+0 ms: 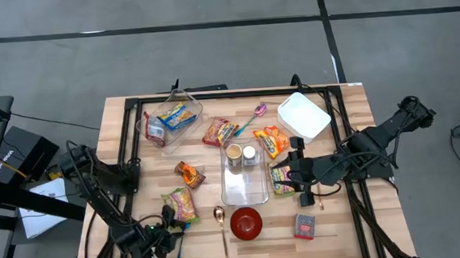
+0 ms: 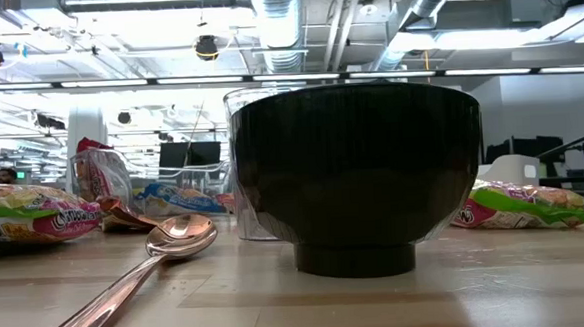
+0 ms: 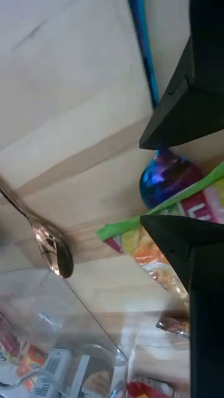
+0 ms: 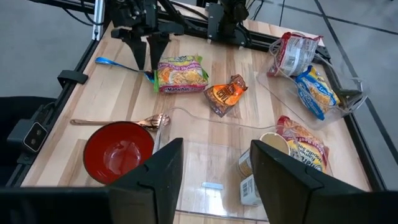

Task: Pick & Place Food Item
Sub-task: Put the left green noodle pack into the top transparent bin

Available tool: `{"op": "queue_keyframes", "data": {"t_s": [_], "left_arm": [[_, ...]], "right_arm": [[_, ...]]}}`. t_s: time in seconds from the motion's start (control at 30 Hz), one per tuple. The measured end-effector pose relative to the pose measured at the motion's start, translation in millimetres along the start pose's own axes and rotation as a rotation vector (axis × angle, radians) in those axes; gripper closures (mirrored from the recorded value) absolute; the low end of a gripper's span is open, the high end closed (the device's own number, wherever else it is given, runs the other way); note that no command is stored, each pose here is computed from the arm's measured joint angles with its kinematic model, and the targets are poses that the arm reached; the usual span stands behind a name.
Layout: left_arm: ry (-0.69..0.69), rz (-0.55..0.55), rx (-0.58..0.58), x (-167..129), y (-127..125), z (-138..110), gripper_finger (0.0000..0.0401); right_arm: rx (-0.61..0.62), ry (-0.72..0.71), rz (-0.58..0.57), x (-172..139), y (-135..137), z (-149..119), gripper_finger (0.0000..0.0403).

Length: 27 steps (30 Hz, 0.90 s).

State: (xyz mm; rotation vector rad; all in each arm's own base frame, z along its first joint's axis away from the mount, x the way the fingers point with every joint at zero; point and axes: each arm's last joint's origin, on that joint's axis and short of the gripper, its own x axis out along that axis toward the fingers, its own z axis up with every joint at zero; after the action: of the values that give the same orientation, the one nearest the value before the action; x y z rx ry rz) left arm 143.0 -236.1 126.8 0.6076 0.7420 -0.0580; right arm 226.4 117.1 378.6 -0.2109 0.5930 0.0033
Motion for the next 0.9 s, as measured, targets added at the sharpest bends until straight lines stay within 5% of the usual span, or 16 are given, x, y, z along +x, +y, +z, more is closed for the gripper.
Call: {"op": "queue_keyframes", "data": {"t_s": [0.63, 0.9], "left_arm": [[0.113, 0.051, 0.001, 12, -8, -20, 0.0245], [0.116, 0.078, 0.016, 13, -8, -22, 0.0286]], "right_arm": [[-0.002, 0.004, 0.000, 0, 0, 0, 0.0223], [-0.002, 0.003, -0.001, 0, 0, 0, 0.0223]]}}
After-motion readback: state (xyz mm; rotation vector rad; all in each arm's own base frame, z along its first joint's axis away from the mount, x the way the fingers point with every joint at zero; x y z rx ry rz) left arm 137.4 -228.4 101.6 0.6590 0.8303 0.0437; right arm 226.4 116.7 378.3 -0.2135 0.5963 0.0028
